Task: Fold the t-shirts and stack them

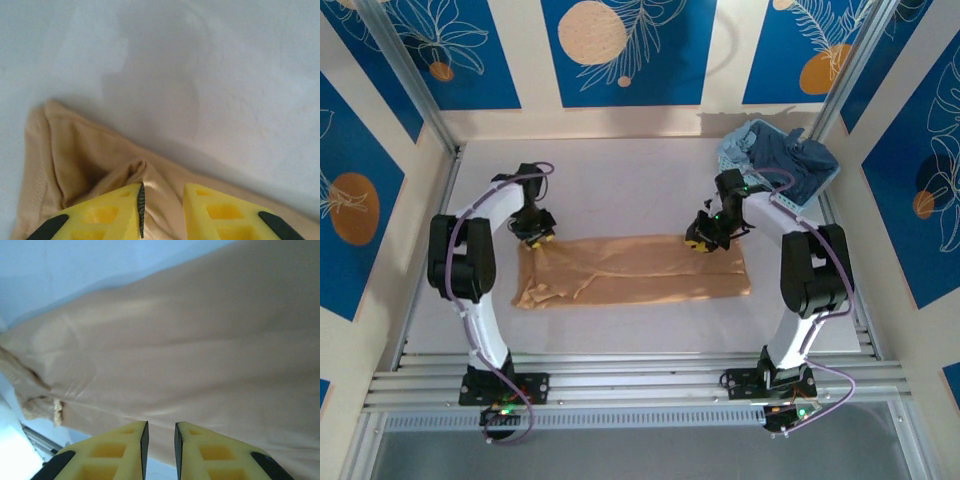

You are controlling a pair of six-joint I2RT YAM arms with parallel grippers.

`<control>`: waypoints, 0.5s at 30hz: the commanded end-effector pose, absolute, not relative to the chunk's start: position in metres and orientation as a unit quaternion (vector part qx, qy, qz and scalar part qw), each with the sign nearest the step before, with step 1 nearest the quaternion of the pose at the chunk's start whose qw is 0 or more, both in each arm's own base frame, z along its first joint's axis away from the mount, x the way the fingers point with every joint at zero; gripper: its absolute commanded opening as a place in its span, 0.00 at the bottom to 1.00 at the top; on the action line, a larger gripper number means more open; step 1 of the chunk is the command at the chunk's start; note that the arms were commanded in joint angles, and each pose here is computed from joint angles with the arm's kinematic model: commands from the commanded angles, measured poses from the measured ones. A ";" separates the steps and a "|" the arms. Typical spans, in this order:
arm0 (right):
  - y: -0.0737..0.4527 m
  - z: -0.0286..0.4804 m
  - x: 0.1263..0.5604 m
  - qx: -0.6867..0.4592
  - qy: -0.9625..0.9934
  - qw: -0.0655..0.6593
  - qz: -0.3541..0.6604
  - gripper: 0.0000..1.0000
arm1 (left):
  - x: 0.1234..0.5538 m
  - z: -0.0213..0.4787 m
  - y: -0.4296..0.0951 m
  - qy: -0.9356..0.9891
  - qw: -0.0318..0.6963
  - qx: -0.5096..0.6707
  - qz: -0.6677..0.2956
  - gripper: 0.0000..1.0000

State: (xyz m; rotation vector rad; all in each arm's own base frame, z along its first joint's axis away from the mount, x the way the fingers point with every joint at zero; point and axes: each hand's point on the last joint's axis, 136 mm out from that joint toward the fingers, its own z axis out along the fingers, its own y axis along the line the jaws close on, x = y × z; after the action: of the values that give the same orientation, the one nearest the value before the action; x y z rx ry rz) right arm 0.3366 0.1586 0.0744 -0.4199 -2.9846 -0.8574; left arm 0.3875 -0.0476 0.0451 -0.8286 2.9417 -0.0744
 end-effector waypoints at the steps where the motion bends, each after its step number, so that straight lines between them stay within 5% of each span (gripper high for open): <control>1: 0.151 0.070 0.336 -0.133 -0.957 0.015 -0.256 0.23 | 0.379 0.044 -0.024 0.957 0.026 -0.288 0.038 0.24; 8: 0.138 0.059 0.334 -0.157 -0.960 0.030 -0.229 0.17 | 0.339 0.012 0.003 0.954 -0.011 -0.288 0.086 0.16; 15: 0.128 0.062 0.349 -0.153 -0.964 0.018 -0.214 0.17 | 0.356 0.029 0.018 0.958 0.014 -0.265 0.106 0.17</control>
State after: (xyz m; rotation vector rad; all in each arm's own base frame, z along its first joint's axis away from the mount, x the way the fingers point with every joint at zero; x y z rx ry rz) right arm 0.3422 0.1329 0.0562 -0.5011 -2.9765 -0.6918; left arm 0.3543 0.0011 0.0224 -0.8689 2.9875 0.2231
